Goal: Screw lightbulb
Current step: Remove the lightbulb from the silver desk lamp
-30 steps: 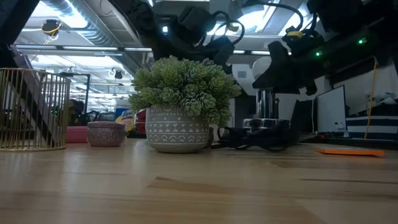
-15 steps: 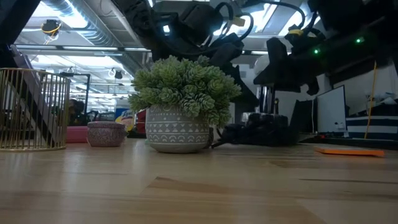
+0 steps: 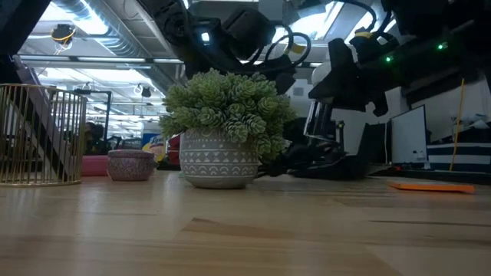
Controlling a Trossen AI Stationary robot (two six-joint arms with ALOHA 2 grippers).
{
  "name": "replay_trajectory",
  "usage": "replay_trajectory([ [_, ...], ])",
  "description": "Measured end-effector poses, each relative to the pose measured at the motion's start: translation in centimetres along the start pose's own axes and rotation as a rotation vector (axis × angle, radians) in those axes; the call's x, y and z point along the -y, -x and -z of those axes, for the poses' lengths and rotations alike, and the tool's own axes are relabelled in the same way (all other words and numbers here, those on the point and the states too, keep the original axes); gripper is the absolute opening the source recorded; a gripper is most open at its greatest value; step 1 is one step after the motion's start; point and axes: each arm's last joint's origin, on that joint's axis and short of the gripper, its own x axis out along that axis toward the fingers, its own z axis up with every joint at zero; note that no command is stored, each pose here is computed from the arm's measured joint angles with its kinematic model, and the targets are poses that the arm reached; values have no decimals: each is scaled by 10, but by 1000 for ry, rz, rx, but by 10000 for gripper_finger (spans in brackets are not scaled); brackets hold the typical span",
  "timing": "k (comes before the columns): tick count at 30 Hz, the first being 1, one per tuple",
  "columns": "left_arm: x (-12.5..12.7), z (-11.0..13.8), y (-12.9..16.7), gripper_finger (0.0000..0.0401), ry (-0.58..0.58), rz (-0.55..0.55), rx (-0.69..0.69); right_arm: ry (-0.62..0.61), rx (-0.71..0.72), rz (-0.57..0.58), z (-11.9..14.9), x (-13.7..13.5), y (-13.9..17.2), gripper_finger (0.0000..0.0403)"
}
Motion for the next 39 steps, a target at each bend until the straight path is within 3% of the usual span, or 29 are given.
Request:
replay_trajectory([
  [31, -33, -3, 13, 1, 255, -125, -52, 122, -93, -27, 8, 3, 1, 186],
  [39, -49, -9, 15, 1, 334, -184, 0, 133, -151, -154, 10, -2, 2, 185],
])
